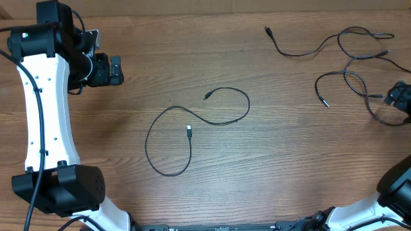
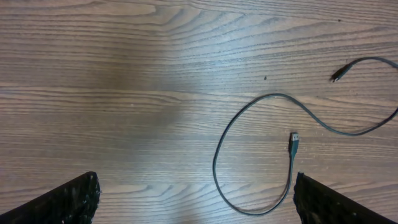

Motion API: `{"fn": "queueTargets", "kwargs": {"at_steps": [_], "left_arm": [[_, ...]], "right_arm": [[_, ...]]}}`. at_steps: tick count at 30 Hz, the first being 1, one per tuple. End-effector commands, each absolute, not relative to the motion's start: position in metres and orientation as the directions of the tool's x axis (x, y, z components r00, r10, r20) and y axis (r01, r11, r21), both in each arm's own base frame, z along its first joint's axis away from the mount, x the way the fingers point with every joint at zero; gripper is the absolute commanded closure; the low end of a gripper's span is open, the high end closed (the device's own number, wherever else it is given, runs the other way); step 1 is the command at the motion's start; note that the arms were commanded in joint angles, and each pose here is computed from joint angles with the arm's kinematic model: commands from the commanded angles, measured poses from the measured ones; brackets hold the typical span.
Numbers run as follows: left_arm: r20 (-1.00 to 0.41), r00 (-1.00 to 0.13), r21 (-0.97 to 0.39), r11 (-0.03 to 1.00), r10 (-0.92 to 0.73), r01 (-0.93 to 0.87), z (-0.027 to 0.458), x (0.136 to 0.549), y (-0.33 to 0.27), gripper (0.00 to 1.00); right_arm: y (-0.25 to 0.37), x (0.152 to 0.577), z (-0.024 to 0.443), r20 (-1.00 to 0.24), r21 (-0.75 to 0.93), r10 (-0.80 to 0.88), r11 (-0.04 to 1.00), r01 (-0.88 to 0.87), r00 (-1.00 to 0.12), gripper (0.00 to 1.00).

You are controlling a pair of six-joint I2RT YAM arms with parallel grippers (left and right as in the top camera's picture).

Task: Untangle cables

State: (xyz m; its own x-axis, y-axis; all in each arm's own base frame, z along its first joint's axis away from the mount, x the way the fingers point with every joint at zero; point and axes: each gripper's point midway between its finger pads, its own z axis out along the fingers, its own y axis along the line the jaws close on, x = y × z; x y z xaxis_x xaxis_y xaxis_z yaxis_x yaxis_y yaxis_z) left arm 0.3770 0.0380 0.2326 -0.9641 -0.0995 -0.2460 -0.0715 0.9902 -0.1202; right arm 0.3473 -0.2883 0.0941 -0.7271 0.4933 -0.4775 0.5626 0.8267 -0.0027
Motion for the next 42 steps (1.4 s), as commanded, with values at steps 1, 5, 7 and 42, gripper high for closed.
{"fn": "queueTargets", "kwargs": {"at_steps": [1,5,7,42], "left_arm": [[-0.239,-0.968,-0.128,0.991,-0.078,-0.048,0.230,0.377,0.034,0.00],[-0.239,-0.968,-0.128,0.991,-0.078,-0.048,0.230,0.377,0.034,0.00],[-0.239,-0.968,-0.128,0.991,-0.078,-0.048,0.230,0.377,0.034,0.00],[-0.239,-0.968,-0.127,0.991,-0.078,-0.048,0.230,0.377,0.034,0.01]], "right_arm": [[-0.284,0.337,0.081,-0.441,-0.016,0.491,0.833,0.553,-0.752,0.00],[-0.277,0.330,0.065,-0.404,-0.021,0.480,0.846,0.532,-0.779,0.00],[-0.274,0.326,0.057,-0.396,-0.027,0.466,0.855,0.517,-0.791,0.00],[-0.263,0.312,-0.004,-0.418,-0.038,0.458,0.854,0.518,-0.785,0.00]]}}
